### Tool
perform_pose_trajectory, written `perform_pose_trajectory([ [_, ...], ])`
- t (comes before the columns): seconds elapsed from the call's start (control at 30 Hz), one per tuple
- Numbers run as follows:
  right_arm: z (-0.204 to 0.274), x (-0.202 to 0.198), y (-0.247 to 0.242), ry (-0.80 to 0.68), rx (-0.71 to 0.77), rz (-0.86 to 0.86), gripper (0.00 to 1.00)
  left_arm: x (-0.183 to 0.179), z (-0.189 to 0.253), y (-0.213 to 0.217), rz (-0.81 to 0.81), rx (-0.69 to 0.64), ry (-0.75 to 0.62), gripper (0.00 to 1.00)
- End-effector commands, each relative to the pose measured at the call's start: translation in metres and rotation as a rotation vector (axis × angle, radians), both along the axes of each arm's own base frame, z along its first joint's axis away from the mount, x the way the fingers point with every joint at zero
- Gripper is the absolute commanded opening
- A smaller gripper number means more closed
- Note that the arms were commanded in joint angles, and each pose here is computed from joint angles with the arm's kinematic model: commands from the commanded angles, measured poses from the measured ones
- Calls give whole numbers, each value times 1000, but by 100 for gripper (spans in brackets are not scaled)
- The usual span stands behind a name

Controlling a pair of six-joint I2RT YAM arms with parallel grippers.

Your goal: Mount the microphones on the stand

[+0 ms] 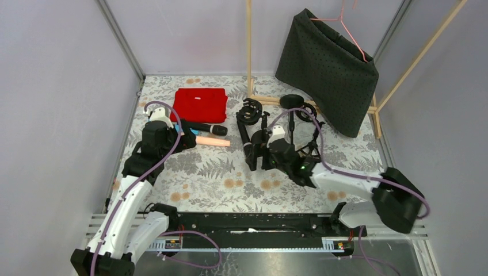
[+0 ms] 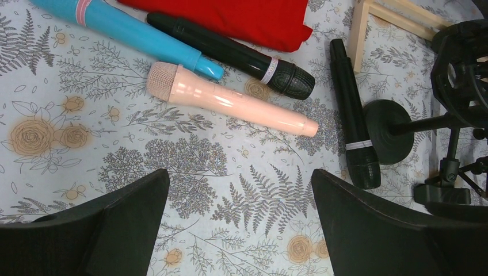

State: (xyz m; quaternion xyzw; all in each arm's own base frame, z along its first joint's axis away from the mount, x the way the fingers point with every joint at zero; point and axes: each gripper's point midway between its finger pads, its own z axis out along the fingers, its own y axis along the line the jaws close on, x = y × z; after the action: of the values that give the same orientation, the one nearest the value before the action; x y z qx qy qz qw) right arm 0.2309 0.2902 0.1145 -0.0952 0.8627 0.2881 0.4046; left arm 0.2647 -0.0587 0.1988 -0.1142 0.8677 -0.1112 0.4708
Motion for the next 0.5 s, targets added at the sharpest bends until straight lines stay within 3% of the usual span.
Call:
perform_pose_trajectory([
  [0.0,2,34,21,-91,9,-110,100,4,11,1,2,-10,-55,99],
  [0.47,-43,64,32,-84,-56,-227,95,4,11,4,14,-10,-60,99],
])
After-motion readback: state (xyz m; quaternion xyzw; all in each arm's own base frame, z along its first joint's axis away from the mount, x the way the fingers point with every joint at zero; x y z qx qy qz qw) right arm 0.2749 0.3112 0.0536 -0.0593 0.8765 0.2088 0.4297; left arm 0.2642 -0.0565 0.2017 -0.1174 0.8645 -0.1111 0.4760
